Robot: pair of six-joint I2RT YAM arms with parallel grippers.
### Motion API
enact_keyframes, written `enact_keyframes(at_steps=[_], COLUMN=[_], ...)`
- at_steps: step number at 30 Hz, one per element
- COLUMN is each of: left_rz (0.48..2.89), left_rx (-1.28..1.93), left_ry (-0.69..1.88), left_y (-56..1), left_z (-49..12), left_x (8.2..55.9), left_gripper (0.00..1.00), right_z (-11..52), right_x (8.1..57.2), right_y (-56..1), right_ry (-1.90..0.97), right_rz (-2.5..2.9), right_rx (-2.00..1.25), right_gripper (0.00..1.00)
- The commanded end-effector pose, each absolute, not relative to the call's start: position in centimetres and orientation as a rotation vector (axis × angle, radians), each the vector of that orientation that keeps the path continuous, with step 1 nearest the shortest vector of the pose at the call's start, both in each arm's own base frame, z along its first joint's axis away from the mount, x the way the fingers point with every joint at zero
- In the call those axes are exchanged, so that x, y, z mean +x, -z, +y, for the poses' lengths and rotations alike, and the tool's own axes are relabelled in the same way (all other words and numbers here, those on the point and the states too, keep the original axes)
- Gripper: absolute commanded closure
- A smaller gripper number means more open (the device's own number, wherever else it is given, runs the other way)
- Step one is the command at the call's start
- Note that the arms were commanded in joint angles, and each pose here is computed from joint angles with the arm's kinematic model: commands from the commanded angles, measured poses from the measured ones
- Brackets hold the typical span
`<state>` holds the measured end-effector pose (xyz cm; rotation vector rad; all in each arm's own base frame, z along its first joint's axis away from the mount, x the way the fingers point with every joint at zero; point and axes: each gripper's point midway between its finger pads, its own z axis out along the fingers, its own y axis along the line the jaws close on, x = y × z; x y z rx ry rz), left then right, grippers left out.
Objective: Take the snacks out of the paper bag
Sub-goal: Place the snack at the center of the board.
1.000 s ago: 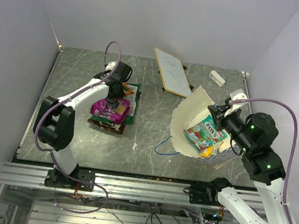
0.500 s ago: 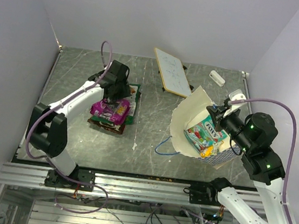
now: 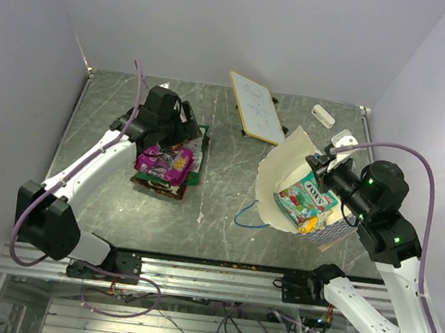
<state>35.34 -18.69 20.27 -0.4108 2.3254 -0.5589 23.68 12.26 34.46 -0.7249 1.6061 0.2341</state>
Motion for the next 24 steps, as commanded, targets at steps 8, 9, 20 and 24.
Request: enact_keyframes(at_steps=[8, 9, 20, 24], left_rz=[2.163, 2.153, 2.171, 2.291], left_rx=[0.025, 0.086, 0.662, 0.759], left_ry=[1.183, 1.217, 1.317, 1.279], left_y=[-24.9, -25.3, -26.4, -24.5], left_z=[-30.0, -31.2, -38.5, -38.9], left_x=[27.5, 26.2, 16.6, 15.5], left_gripper=[0.08, 0.08, 0.11, 0.29], right_z=[11.7, 11.6, 12.5, 12.2], right_x=[23.6, 23.6, 23.3, 23.6], right_y=[-35.9, -35.8, -35.4, -35.5], right_ry=[-0.151, -0.153, -0.245, -0.223], right_rz=[1.556, 1.559, 1.608, 1.639], right_rx=[-0.799, -0.793, -0.764, -0.765], right_gripper=[1.0, 1.0, 1.0, 1.0])
